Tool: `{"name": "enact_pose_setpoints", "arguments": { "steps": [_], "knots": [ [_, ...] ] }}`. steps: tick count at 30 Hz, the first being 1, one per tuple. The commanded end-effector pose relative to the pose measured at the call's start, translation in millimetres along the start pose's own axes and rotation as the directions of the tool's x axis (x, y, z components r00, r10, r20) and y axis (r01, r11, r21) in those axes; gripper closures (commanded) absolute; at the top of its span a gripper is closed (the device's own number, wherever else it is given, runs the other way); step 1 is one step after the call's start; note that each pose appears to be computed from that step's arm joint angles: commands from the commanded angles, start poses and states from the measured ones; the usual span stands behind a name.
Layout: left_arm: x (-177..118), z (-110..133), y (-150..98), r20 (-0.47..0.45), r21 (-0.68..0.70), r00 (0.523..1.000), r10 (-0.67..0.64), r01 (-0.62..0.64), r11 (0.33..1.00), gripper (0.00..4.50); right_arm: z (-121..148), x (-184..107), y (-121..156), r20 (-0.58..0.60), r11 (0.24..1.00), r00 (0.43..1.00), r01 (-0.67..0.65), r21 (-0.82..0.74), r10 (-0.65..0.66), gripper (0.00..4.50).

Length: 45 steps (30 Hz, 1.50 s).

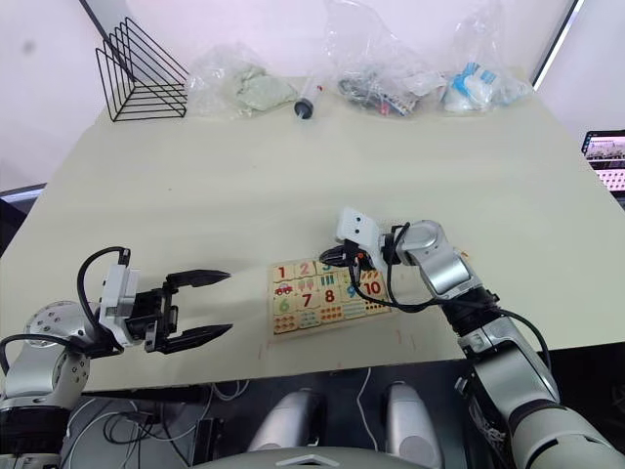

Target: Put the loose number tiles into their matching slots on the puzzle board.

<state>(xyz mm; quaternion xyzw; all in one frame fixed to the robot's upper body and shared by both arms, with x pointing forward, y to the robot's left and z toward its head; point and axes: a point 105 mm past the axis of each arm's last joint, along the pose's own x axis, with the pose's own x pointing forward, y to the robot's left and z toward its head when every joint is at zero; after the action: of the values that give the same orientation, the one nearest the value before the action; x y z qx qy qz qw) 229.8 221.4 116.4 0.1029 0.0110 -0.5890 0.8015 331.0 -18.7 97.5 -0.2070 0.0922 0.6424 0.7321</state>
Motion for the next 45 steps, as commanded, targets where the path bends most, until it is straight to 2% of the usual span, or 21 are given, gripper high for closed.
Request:
{"name": "enact_pose_setpoints", "arguments": {
  "steps": [1,3,5,14,18,23,26,29,33,36,38,43,45],
  "knots": [
    [-4.2,4.6,0.6,-0.006,0.024,1.000,0.007,-0.007,1.000,0.00,-5.2,-0.7,2.8,-0.038,0.999,0.999,-0.019,-0.029,0.018,4.44],
    [-4.7,4.2,0.6,-0.007,0.023,1.000,0.010,-0.010,1.000,0.00,-15.4,-0.6,4.4,-0.084,0.999,0.996,-0.023,-0.024,0.021,4.44],
    [-4.5,3.7,1.0,-0.008,0.021,1.000,0.015,-0.015,1.000,0.00,-17.2,0.3,4.6,-0.080,1.000,0.997,-0.012,-0.016,0.011,4.44],
    [-3.3,-5.9,5.5,-0.032,0.008,0.996,0.088,-0.088,0.996,0.00,19.4,-17.7,5.2,0.151,1.000,0.988,0.024,0.005,-0.025,4.44],
    [-2.6,-7.5,5.8,-0.036,-0.001,0.991,0.128,-0.128,0.992,0.00,22.7,-33.3,8.2,0.192,0.998,0.979,0.064,0.008,-0.065,4.44],
    [-3.6,-9.3,10.5,-0.027,-0.011,0.973,0.227,-0.228,0.974,0.00,10.5,-67.1,11.8,0.187,0.981,0.964,0.181,0.067,-0.190,4.44],
    [-5.0,-16.4,13.6,-0.032,-0.010,0.963,0.268,-0.268,0.963,0.00,10.7,-92.7,8.7,0.263,0.944,0.908,0.301,0.135,-0.327,4.44],
    [-8.3,-23.3,13.3,-0.036,-0.031,0.959,0.282,-0.283,0.959,0.00,-5.8,-117.9,10.0,0.217,0.898,0.874,0.406,0.167,-0.435,4.44],
    [-13.7,-29.7,12.1,-0.047,-0.047,0.954,0.296,-0.298,0.953,0.00,-22.1,-139.9,13.6,0.165,0.850,0.839,0.484,0.205,-0.518,4.44],
    [-21.6,-36.5,16.6,-0.062,-0.048,0.933,0.355,-0.358,0.932,0.00,-48.3,-175.5,18.6,0.106,0.760,0.760,0.611,0.220,-0.641,3.60],
    [-21.4,-35.4,14.6,-0.059,-0.056,0.935,0.350,-0.353,0.934,0.00,-57.8,-190.5,23.6,0.088,0.731,0.734,0.644,0.227,-0.674,2.72],
    [-23.9,-36.4,8.6,-0.084,-0.052,0.934,0.348,-0.353,0.934,0.00,-74.6,-215.8,42.6,0.066,0.714,0.722,0.659,0.234,-0.689,0.15],
    [-26.8,-35.1,8.3,-0.084,-0.052,0.926,0.367,-0.372,0.927,0.00,-79.6,-226.9,48.7,0.061,0.704,0.714,0.667,0.243,-0.698,0.04]
  ]
}}
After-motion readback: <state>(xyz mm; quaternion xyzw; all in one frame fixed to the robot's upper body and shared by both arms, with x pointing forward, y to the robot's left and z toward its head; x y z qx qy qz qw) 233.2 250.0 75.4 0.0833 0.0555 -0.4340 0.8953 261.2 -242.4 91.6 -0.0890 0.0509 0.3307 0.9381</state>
